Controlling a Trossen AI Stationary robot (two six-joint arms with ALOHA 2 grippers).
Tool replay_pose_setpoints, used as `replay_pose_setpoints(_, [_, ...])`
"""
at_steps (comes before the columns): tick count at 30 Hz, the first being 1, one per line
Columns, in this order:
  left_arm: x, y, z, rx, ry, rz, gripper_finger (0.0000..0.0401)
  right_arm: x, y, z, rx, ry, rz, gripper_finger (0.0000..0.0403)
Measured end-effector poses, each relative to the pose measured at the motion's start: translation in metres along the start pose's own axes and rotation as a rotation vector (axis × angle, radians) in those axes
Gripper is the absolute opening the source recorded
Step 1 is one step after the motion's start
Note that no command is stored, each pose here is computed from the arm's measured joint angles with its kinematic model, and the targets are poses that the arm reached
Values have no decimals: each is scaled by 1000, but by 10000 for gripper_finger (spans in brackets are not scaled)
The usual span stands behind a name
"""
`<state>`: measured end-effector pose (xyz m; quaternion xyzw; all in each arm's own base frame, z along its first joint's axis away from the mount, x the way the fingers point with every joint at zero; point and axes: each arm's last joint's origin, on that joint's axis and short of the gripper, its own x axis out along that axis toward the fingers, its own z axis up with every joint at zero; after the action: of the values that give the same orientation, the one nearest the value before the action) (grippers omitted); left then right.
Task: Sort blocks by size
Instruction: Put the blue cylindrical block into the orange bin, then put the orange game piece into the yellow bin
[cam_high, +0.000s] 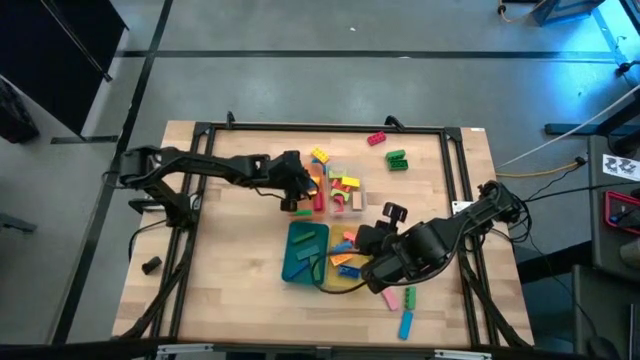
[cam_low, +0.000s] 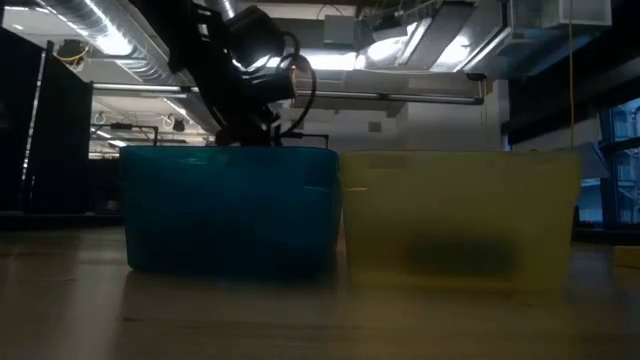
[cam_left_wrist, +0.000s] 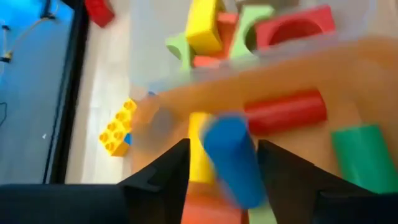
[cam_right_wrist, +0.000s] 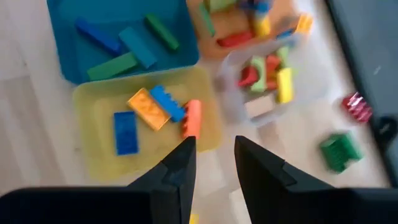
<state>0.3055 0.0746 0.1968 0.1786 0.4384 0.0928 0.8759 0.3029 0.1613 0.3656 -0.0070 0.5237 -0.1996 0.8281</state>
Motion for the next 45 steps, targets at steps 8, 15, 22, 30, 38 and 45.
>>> replay_pose_setpoints(8, [-3,-1,-2,-26,23,-8,204,-15,-36,-15,9,-123,-115,111])
replay_pose_setpoints(15, [-5,-3,-7,-34,81,-33,194,17,-58,-76,209,153,-95,111])
replay_pose_setpoints(22, [-5,-4,-9,-60,94,-37,194,55,-48,-110,242,468,5,111])
replay_pose_setpoints(30, [-5,-4,-9,-55,94,-37,194,98,-26,-130,76,512,261,111])
replay_pose_setpoints(38, [-5,-4,-9,-53,100,-39,194,114,-25,-141,155,531,247,111])
replay_pose_setpoints(45, [-5,-4,-9,-53,100,-39,194,121,-28,-149,146,556,217,157])
